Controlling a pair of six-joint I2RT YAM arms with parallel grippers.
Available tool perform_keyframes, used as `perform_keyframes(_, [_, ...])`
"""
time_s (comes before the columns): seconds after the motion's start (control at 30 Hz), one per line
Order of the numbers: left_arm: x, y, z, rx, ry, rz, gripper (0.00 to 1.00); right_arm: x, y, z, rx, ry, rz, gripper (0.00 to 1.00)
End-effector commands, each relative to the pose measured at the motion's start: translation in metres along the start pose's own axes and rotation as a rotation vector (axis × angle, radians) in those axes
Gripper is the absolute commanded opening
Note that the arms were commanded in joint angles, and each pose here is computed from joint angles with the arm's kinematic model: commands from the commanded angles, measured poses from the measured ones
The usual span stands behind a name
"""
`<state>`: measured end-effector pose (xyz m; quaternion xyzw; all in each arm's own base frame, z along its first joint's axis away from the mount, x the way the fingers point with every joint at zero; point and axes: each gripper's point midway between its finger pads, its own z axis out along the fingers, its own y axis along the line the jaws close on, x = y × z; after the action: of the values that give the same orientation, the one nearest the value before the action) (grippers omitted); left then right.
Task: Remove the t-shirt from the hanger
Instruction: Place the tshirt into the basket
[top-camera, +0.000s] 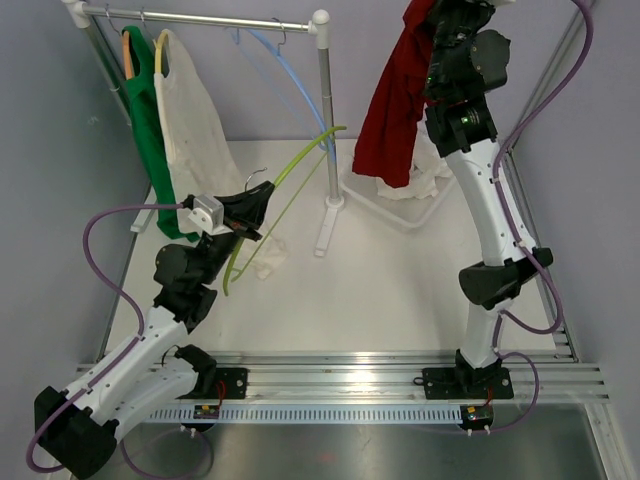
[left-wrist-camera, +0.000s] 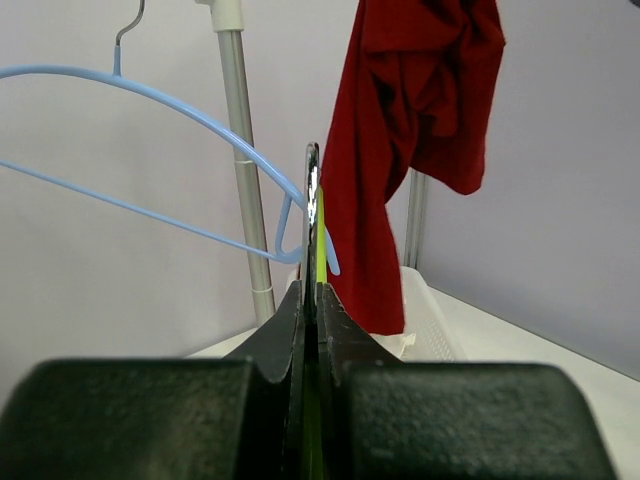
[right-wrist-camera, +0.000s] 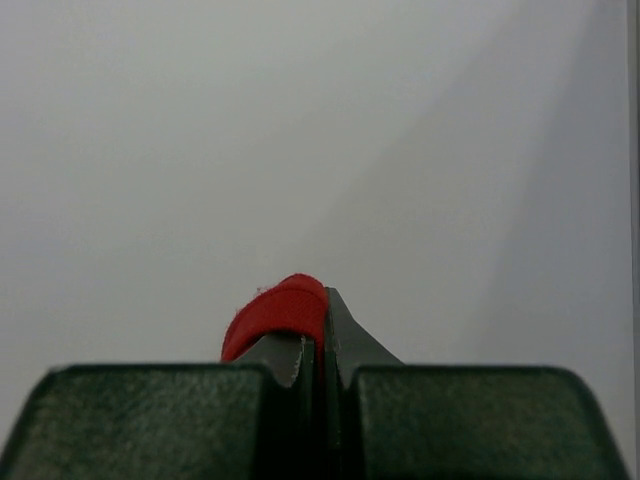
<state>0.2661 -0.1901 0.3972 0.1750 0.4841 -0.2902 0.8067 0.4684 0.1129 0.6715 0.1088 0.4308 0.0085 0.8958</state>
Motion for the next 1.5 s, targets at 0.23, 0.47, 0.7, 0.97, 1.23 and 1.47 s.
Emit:
perform_keyframes(0.23, [-0.029, -0.008, 0.002, 0.034, -0.095, 0.015, 0.0, 0.037, -0.048, -0.011, 0.129, -0.061, 0.109, 0.0])
perform_keyframes(0.47, [-0.029, -0.008, 0.001, 0.032, -0.096, 0.018, 0.0, 0.067, -0.097, -0.03, 0.348, -0.118, 0.139, 0.0])
perform_keyframes(0.7, [-0.027, -0.009, 0.002, 0.038, -0.088, 0.016, 0.0, 0.062, -0.117, -0.04, 0.413, -0.142, 0.172, 0.0])
perform_keyframes(0.97, [-0.029, -0.012, -0.001, 0.052, -0.092, -0.002, 0.0, 0.132, -0.119, -0.067, 0.366, 0.001, 0.273, 0.0])
perform_keyframes(1.23, [-0.031, -0.016, -0.006, 0.064, -0.094, -0.015, 0.0, 0.291, -0.143, -0.136, 0.428, 0.247, 0.28, 0.0])
perform_keyframes(1.47, [-0.03, -0.019, -0.005, 0.081, -0.093, -0.028, 0.0, 0.383, -0.154, -0.187, 0.425, 0.394, 0.188, 0.0])
